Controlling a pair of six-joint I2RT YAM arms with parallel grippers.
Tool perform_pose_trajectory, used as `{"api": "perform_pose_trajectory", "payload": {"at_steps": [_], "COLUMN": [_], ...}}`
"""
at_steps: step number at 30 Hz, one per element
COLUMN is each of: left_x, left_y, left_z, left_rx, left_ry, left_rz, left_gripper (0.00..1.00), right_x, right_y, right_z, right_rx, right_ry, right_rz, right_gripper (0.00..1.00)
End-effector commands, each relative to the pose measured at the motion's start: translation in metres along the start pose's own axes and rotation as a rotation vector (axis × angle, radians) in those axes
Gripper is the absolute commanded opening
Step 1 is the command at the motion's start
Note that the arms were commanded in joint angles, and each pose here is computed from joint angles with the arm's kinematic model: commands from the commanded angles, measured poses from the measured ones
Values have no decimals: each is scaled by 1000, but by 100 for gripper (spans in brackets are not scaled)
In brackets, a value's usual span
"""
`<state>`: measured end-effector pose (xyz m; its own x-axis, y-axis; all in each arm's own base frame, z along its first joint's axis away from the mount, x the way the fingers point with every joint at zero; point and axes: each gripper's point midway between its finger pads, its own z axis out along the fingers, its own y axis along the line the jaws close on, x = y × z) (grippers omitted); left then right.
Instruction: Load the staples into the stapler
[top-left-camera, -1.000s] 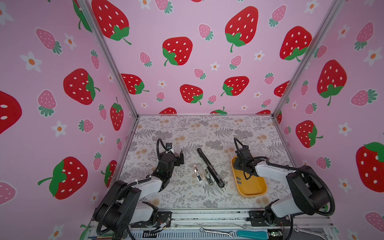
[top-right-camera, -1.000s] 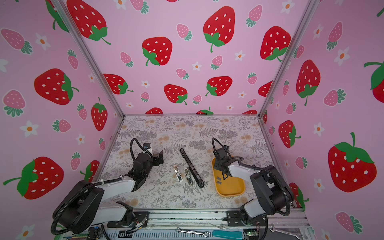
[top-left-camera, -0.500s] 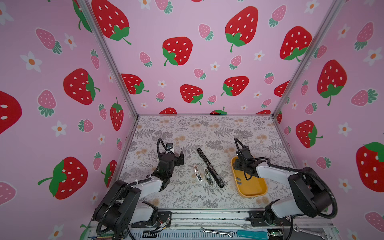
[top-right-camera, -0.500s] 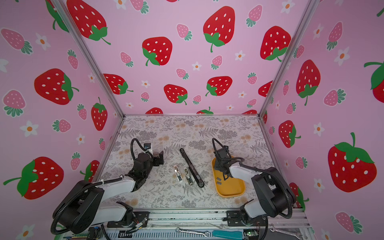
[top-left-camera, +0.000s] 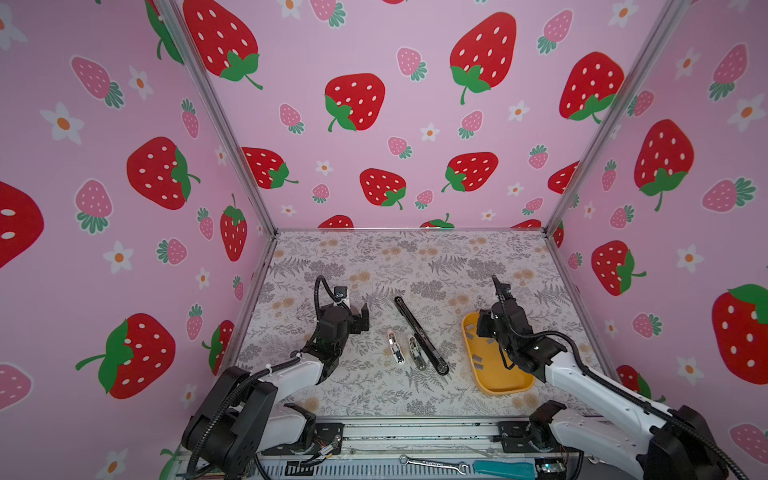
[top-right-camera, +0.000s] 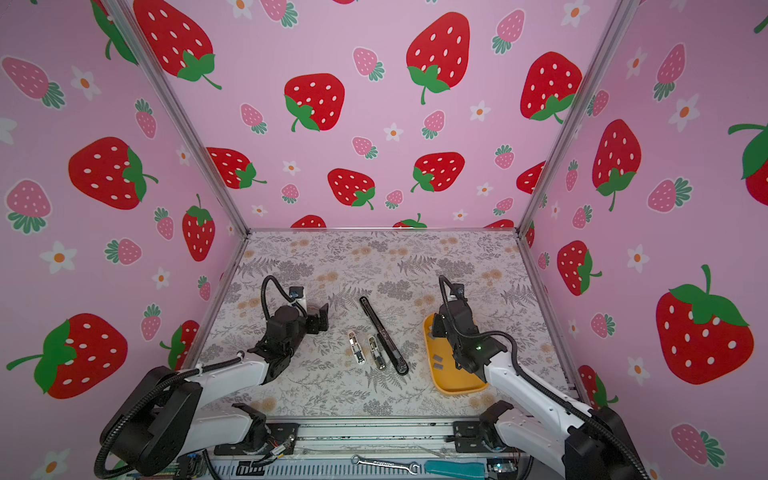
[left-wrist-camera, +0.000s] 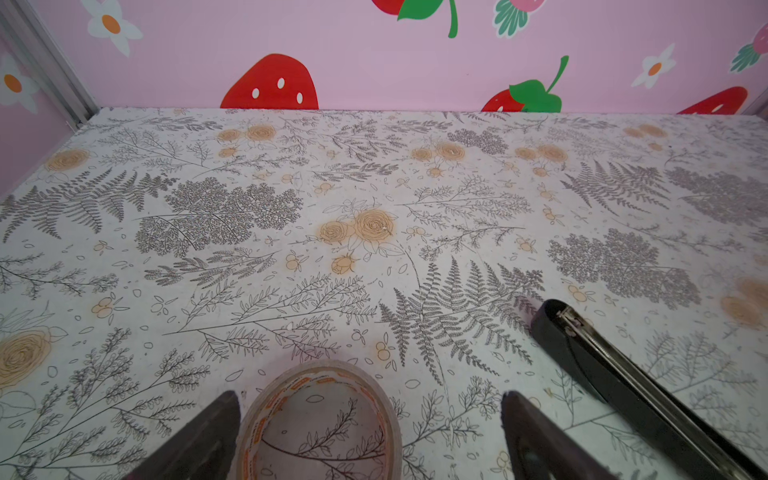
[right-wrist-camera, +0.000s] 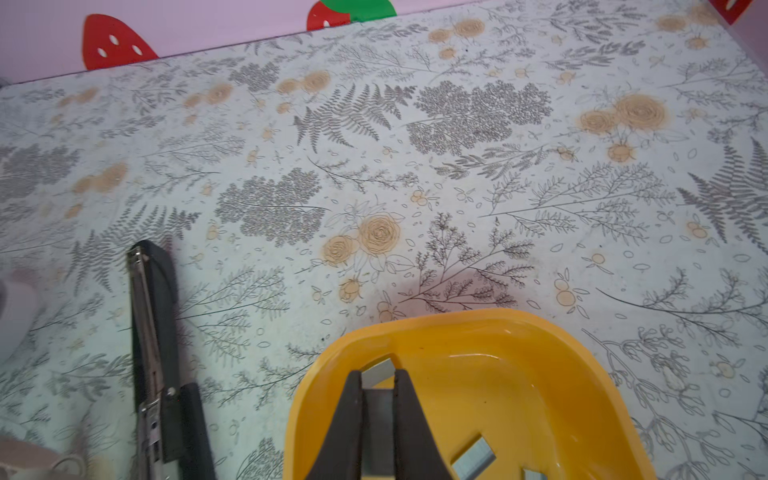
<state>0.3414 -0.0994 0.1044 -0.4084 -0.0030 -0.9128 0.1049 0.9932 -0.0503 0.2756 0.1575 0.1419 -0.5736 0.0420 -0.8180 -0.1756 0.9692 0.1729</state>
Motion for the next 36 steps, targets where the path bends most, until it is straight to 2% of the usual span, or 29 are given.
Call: {"api": "perform_pose_trajectory", "payload": {"at_steps": [1, 11, 16, 19, 22, 26, 31, 36], "left_x": [-11, 1, 0, 4, 7, 8, 5, 7], "left_y": [-6, -9, -3, -23, -28, -31, -17, -22], "left_z": [-9, -39, -47, -45, -44, -49, -51, -44], "left_rx": [38, 108, 110, 206, 228, 242, 172, 184], "left_ry": [-12, -23, -134, -68, -51, -57, -78, -52], "left_rz": [-25, -100, -106, -66, -57, -47, -70, -58], "left_gripper": [99, 99, 99, 99, 99, 99, 99, 99], "right_x": [4, 9, 28, 46, 61, 77, 100, 121], "right_y": [14, 101, 141, 159, 177, 178, 185, 178], "right_z": [-12, -52, -60, -56, -54, -41, -25, -15], "right_rx": [-32, -256, -348, -389, -442, -413, -399, -383], "right_ry": [-26, -140, -144, -113, -85, -47, 22, 66], "right_rz": [-37, -130, -200, -237, -288, -280, -310, -303], "right_gripper": [9, 8, 8, 8, 8, 8, 7, 7]}}
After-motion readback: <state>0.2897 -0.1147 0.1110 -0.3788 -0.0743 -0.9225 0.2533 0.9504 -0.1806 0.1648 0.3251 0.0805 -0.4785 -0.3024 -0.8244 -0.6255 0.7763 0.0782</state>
